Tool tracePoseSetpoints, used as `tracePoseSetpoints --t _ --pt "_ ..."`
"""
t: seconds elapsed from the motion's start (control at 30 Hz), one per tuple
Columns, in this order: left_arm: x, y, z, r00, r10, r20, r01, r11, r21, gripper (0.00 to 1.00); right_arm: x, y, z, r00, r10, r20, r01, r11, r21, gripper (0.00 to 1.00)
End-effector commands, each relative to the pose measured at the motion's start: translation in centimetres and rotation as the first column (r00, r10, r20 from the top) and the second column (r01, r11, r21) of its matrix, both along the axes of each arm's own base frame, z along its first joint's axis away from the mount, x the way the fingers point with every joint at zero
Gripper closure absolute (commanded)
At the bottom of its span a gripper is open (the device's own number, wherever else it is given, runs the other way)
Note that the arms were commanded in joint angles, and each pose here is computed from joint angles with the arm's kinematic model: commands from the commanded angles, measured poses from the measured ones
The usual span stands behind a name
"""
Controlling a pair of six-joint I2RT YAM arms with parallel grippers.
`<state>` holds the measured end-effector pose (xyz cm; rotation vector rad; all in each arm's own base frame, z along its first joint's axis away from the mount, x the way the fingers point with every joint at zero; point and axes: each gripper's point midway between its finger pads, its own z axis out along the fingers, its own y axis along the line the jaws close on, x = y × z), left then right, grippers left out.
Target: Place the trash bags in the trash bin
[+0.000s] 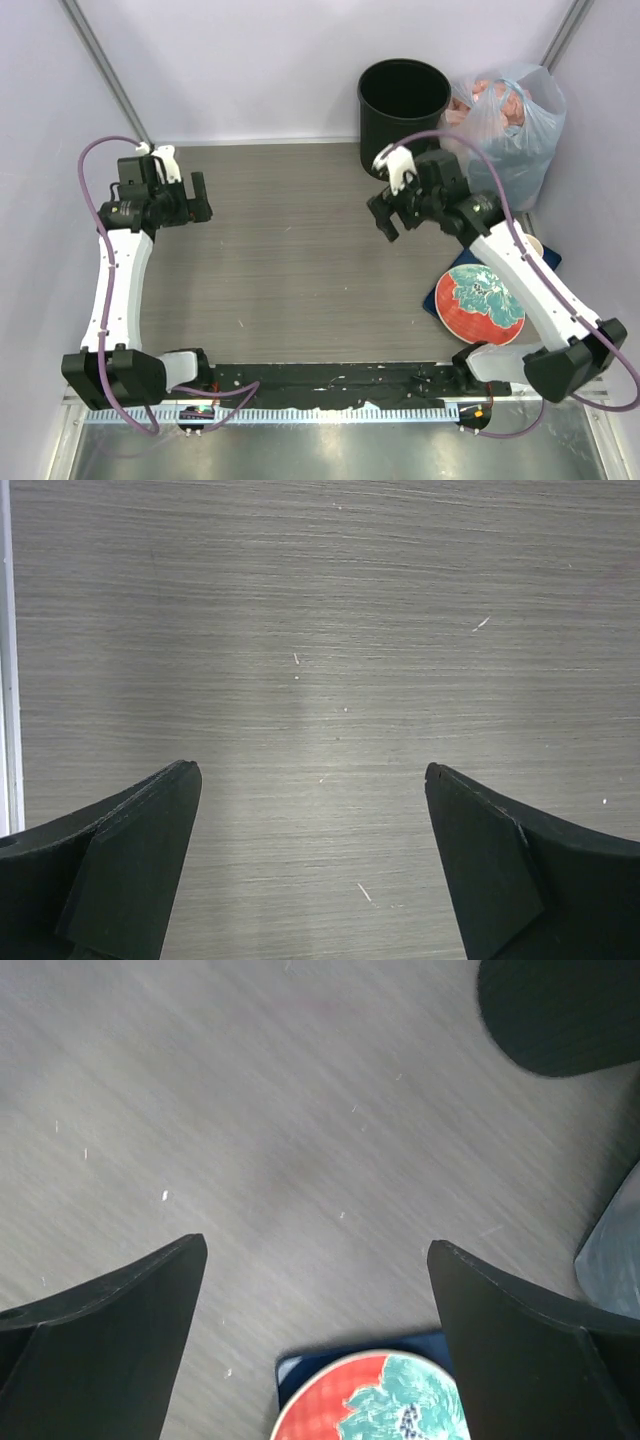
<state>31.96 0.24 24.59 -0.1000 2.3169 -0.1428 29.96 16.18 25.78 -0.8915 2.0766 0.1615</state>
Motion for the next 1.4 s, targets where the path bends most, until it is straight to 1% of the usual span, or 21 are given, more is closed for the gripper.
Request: tracePoseSetpoints --t 0.0,0.03,0.07,0.1,0.13,0.17,0.2,0.23,0.27,0.3,0.33,0.4,0.5,0.63,0.7,0.77,0.8,0.9,1.07,1.17,1.37 --pt "2.1 -0.2 2.0 0.997 -0.017 0.075 0.014 0.999 0.039 0.00 5.4 -1.7 7.1 0.985 -0.152 0.081 0.132 0.969 0.210 0.00" --pt "2.5 -0.5 1.9 0.997 -0.027 0.071 0.025 0.999 0.036 0.00 6.3 -2.0 8.4 0.985 -0.158 0.074 0.134 0.955 0.266 0.00" --pt "2.9 -0.7 2.3 0.995 -0.039 0.088 0.036 0.999 0.033 0.00 9.3 -5.2 11.0 0.958 -0.273 0.083 0.231 0.914 0.334 0.01" --pt "3.1 -1.3 2.4 0.994 -0.056 0.092 0.054 0.998 0.023 0.00 10.2 -6.4 12.6 0.949 -0.304 0.087 0.252 0.893 0.373 0.02" --pt "3.5 -1.5 2.3 0.994 -0.064 0.090 0.062 0.998 0.016 0.00 11.1 -7.5 16.9 0.934 -0.326 0.147 0.233 0.866 0.442 0.02" --pt "3.8 -1.8 2.4 0.992 -0.077 0.096 0.077 0.997 0.009 0.00 12.8 -8.6 17.1 0.925 -0.366 0.107 0.274 0.833 0.481 0.02" --pt "3.9 -2.2 2.4 0.991 -0.090 0.096 0.090 0.996 -0.002 0.00 14.0 -12.3 18.0 0.888 -0.448 0.097 0.342 0.789 0.510 0.02" --pt "4.1 -2.5 2.2 0.991 -0.092 0.093 0.094 0.995 -0.017 0.00 14.0 -13.7 21.7 0.864 -0.477 0.159 0.322 0.768 0.553 0.02" --pt "4.2 -2.8 2.2 0.991 -0.098 0.096 0.101 0.994 -0.030 0.00 15.6 -14.9 21.3 0.858 -0.501 0.114 0.348 0.729 0.589 0.02" --pt "4.3 -3.1 1.9 0.990 -0.102 0.093 0.106 0.993 -0.042 0.00 16.1 -18.6 22.2 0.815 -0.567 0.122 0.388 0.689 0.613 0.02" --pt "4.3 -3.6 2.0 0.989 -0.114 0.097 0.121 0.990 -0.067 0.00 16.0 -19.8 24.5 0.792 -0.588 0.165 0.367 0.674 0.641 0.03" --pt "4.4 -4.0 1.6 0.988 -0.120 0.097 0.128 0.988 -0.082 0.00 17.4 -23.9 24.9 0.730 -0.664 0.162 0.405 0.611 0.681 0.05" --pt "4.6 -4.4 1.3 0.986 -0.130 0.101 0.140 0.986 -0.092 0.00 19.3 -27.7 25.0 0.640 -0.742 0.198 0.446 0.569 0.691 0.14" --pt "4.9 -4.3 0.5 0.987 -0.130 0.090 0.138 0.987 -0.087 0.00 21.8 -30.2 23.2 0.588 -0.777 0.225 0.491 0.564 0.664 0.32" --pt "5.0 -4.3 0.0 0.988 -0.131 0.081 0.138 0.987 -0.080 0.00 22.8 -31.6 21.9 0.557 -0.796 0.238 0.535 0.563 0.630 0.45" --pt "5.1 -4.1 -0.2 0.989 -0.124 0.078 0.130 0.989 -0.073 0.00 24.0 -32.9 19.8 0.546 -0.804 0.238 0.578 0.566 0.588 0.50" --pt "5.3 -4.0 -0.3 0.989 -0.125 0.077 0.131 0.989 -0.069 0.00 24.2 -33.6 19.2 0.524 -0.817 0.242 0.605 0.557 0.569 0.56" --pt "5.5 -4.1 -0.4 0.989 -0.130 0.078 0.135 0.988 -0.069 0.00 25.1 -34.7 16.7 0.523 -0.816 0.246 0.654 0.569 0.498 0.60" --pt "6.3 -4.1 -1.2 0.989 -0.136 0.056 0.140 0.987 -0.074 0.00 25.9 -34.6 11.8 0.573 -0.784 0.239 0.715 0.621 0.323 0.62" --pt "6.7 -4.4 -1.4 0.989 -0.142 0.049 0.146 0.985 -0.089 0.00 26.5 -35.2 9.7 0.568 -0.789 0.234 0.743 0.614 0.268 0.62" --pt "7.1 -4.5 -1.8 0.989 -0.146 0.033 0.149 0.984 -0.095 0.00 28.1 -35.1 8.3 0.578 -0.778 0.245 0.739 0.627 0.247 0.62"
